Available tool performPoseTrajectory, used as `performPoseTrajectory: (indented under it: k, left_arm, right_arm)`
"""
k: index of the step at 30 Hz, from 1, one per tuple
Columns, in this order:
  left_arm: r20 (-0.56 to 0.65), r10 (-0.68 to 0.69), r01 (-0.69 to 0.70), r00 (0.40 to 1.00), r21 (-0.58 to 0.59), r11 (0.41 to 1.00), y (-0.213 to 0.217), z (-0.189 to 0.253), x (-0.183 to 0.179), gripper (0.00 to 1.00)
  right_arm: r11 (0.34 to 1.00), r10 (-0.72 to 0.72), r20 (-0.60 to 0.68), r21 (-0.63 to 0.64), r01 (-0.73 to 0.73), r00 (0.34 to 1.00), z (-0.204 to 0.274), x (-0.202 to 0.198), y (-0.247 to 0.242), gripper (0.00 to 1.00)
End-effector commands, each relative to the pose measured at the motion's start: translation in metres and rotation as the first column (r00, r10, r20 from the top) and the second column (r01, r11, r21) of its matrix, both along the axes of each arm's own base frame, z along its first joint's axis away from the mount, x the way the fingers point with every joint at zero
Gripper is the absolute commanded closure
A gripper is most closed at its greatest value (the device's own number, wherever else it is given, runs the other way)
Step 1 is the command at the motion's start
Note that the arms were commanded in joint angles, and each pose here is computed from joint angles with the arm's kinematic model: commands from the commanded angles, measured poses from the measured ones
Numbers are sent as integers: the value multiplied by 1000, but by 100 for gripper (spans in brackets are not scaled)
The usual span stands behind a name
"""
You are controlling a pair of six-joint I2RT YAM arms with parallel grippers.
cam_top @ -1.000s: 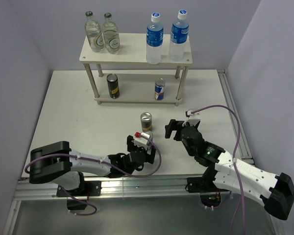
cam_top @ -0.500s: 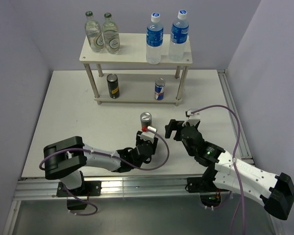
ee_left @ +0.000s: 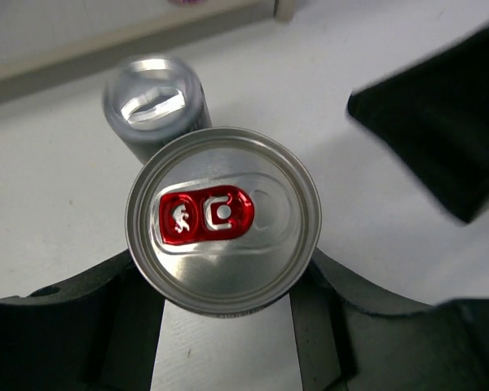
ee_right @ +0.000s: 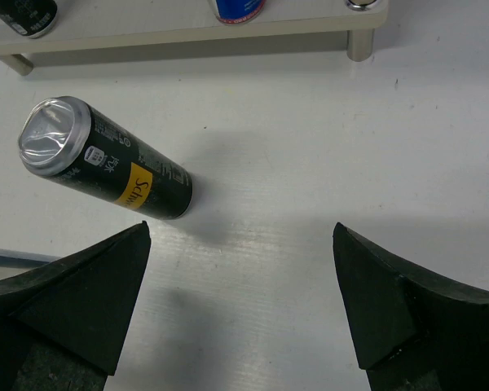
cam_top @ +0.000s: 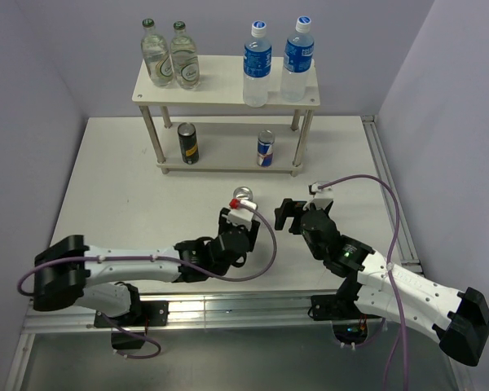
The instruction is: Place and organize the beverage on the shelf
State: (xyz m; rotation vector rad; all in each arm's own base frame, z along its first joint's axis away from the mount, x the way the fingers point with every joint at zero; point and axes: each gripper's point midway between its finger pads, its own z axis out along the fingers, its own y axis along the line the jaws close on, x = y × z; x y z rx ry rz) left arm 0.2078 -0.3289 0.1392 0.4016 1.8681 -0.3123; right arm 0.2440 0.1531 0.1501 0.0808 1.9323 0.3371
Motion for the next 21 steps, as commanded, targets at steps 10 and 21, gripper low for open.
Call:
performPoseTrajectory:
  k: [10, 21]
  left_arm:
    - [164, 78, -58, 983, -124, 991, 36, 176, 54, 100]
    - [214, 140, -102, 967, -179, 979, 38, 177, 185, 100]
  right_arm:
    - [999, -22, 32, 25, 22, 999, 5, 3, -1, 0]
    - [999, -24, 37, 36, 23, 999, 6, 1, -3, 0]
